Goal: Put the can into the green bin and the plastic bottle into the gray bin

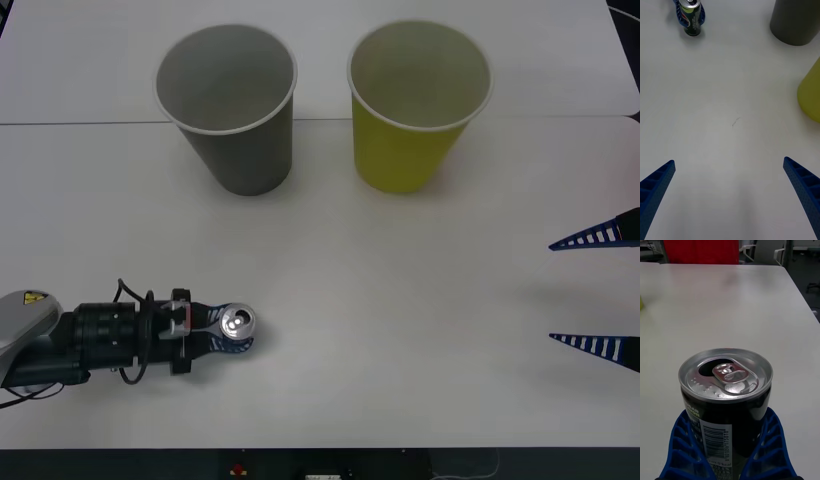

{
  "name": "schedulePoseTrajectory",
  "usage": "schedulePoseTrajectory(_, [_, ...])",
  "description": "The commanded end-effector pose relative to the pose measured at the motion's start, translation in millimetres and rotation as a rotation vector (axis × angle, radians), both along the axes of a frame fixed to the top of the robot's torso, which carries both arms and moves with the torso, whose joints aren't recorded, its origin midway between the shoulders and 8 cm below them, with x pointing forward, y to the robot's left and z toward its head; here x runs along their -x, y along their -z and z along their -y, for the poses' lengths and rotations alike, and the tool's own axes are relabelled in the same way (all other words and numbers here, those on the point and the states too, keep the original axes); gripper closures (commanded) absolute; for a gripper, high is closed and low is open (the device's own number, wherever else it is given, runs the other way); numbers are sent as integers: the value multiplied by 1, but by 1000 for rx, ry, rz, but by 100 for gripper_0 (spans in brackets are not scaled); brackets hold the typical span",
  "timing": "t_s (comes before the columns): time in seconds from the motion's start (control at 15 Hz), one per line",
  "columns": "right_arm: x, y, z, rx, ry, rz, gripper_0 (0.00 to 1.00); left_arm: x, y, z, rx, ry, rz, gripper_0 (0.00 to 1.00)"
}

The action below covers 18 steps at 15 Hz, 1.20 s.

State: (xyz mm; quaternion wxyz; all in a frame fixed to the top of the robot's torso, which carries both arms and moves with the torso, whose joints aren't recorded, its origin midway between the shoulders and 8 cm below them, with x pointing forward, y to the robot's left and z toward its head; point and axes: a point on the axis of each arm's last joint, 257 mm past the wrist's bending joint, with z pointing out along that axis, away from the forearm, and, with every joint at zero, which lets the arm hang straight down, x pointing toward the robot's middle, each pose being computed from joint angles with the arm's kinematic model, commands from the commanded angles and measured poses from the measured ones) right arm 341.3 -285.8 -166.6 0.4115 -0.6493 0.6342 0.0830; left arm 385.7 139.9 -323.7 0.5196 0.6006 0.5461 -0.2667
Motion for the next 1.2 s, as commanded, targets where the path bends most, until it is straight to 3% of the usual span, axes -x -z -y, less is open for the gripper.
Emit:
schedulePoseTrajectory(0.07, [0, 0, 0, 0, 0, 0, 0, -4, -5, 4, 7, -14, -9, 100])
schedulePoseTrajectory(0.13, [0, 0, 0, 0, 0, 0, 0, -7, -6, 6, 2, -22, -2, 100])
schedulePoseTrajectory(0.6, [0, 0, 0, 0, 0, 0, 0, -5, -32, 24, 29, -46, -177, 100])
schedulePoseTrajectory(1.2, [0, 0, 0, 0, 0, 0, 0, -10, -86, 44, 13, -171, -357, 100])
